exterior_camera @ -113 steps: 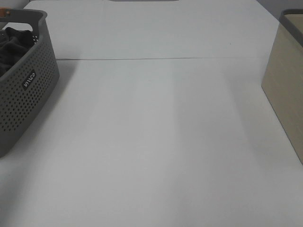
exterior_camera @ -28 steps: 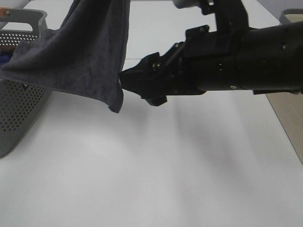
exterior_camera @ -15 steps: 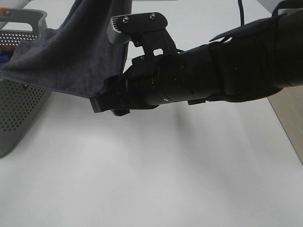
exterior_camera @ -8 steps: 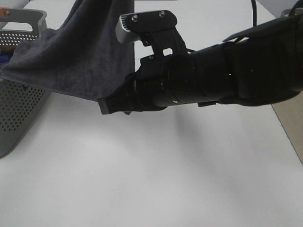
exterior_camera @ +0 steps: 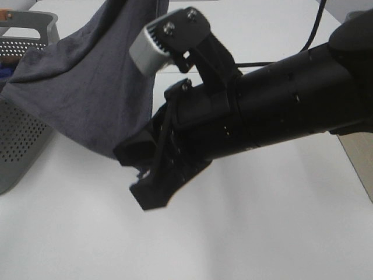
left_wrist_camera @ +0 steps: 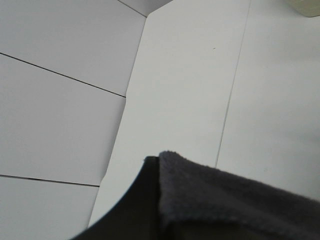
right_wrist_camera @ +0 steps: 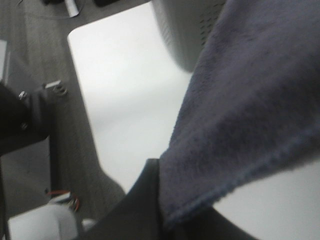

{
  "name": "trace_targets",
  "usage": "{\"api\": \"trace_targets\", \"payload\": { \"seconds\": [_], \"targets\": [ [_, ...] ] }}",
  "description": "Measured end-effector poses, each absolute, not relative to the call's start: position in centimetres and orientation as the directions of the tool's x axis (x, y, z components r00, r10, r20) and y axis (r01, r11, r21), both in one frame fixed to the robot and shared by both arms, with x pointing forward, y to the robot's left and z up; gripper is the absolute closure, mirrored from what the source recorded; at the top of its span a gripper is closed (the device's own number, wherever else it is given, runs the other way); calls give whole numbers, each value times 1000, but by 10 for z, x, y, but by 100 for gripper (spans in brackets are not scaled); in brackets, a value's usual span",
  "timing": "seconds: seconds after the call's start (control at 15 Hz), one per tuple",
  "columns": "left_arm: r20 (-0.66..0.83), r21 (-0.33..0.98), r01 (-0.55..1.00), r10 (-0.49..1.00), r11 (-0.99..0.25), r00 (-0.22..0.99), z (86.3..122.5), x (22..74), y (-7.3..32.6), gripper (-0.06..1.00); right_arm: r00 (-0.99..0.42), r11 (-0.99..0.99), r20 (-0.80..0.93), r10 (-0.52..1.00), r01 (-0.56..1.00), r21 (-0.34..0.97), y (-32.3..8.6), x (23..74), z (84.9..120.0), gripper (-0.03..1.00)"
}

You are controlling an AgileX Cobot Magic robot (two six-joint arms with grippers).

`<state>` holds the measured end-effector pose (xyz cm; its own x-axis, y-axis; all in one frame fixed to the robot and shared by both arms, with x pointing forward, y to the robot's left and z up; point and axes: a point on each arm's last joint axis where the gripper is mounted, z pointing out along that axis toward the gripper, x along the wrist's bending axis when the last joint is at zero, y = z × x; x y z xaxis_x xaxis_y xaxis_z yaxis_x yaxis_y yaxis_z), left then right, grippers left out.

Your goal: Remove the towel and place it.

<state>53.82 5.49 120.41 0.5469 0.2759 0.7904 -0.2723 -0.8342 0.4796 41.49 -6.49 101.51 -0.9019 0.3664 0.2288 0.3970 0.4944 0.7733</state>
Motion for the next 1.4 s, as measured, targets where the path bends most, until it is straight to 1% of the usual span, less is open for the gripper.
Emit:
{"api": "trace_targets", "payload": {
  "seconds": [0.07, 0.13, 0.27, 0.4, 0.53, 0.67, 0.73, 0.8, 0.87, 1.0, 1.2, 1.27, 1.4],
  "targets": [
    [779, 490, -264, 281, -831, 561, 1203, 538, 55, 94, -912, 563, 235, 335, 394, 726, -67, 410, 1012, 96],
    [767, 496, -257, 281, -829, 576, 1202, 536, 53, 94, -900, 604, 250, 358, 428, 673, -70, 409, 1010, 96],
    [761, 504, -258, 283, -824, 584, 1201, 535, 51, 94, -859, 652, 248, 447, 503, 568, -76, 413, 1014, 96],
    [739, 542, -255, 310, -801, 598, 1202, 534, 49, 94, -763, 602, 246, 598, 630, 490, -79, 422, 1025, 96],
    [692, 603, -229, 357, -764, 628, 1202, 532, 47, 94, -674, 522, 190, 713, 692, 498, -82, 435, 1035, 96],
    [629, 667, -174, 422, -725, 653, 1202, 532, 46, 94, -626, 509, 91, 774, 702, 498, -90, 443, 1036, 96],
    [629, 667, -174, 422, -725, 653, 1202, 532, 46, 94, -626, 509, 91, 774, 702, 498, -90, 443, 1036, 96],
    [581, 709, -129, 470, -693, 665, 1202, 532, 46, 94, -632, 552, 19, 774, 690, 468, -96, 444, 1037, 96],
    [569, 718, -118, 482, -686, 666, 1202, 532, 46, 94, -641, 590, -41, 766, 677, 441, -100, 446, 1043, 96],
    [549, 735, -90, 512, -672, 660, 1202, 533, 48, 94, -640, 646, -167, 750, 654, 394, -107, 453, 1069, 96],
    [599, 706, -94, 521, -702, 607, 1204, 540, 56, 94, -571, 675, -359, 738, 627, 390, -121, 464, 1123, 96],
    [611, 704, -88, 537, -705, 581, 1206, 545, 62, 94, -535, 674, -411, 738, 617, 407, -125, 467, 1140, 96],
    [611, 733, -79, 602, -676, 514, 1212, 559, 78, 94, -442, 665, -501, 744, 560, 494, -131, 474, 1181, 96]
  ]
}}
